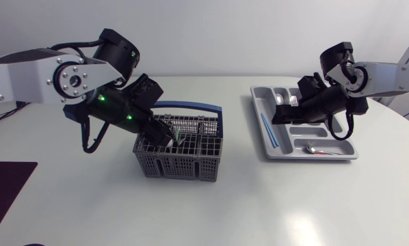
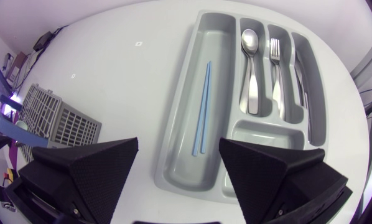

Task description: Unload the cutlery basket into the drawer organizer.

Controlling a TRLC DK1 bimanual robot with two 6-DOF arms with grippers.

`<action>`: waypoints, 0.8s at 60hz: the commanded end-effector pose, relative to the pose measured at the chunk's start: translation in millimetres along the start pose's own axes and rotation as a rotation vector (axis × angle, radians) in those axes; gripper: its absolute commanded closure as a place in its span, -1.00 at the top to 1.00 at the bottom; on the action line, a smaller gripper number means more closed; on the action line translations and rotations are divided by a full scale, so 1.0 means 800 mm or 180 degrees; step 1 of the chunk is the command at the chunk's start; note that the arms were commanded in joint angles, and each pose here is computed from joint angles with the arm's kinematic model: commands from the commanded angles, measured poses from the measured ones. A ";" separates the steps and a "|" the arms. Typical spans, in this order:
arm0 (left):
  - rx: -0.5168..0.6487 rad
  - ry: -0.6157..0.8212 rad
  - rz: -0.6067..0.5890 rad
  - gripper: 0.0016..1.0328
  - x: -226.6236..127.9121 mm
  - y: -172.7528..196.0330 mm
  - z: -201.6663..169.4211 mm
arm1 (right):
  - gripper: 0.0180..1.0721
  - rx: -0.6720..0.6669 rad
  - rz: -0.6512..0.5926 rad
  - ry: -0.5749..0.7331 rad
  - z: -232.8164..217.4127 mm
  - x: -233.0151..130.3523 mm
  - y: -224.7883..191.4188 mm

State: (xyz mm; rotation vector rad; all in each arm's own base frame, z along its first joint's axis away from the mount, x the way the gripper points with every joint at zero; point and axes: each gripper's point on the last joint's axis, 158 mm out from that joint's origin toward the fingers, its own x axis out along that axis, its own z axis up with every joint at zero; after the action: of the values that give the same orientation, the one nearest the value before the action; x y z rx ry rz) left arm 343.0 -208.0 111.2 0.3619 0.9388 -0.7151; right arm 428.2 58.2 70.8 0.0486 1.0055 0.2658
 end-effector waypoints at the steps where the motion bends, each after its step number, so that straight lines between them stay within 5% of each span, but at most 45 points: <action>1: -0.0088 0.0183 -0.0022 0.06 0.022 -0.005 -0.023 | 0.79 -0.0013 0.0011 -0.0007 -0.009 -0.005 0.001; 48: -0.0097 0.0184 -0.0034 -0.83 0.039 -0.004 -0.018 | 0.79 -0.0100 0.0000 -0.0119 -0.019 -0.034 0.007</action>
State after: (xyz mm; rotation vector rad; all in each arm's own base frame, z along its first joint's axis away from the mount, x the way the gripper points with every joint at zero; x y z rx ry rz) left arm 345.0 -213.1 88.8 0.3611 0.9754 -0.7091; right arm 408.5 57.8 88.9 0.0333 0.9631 0.2753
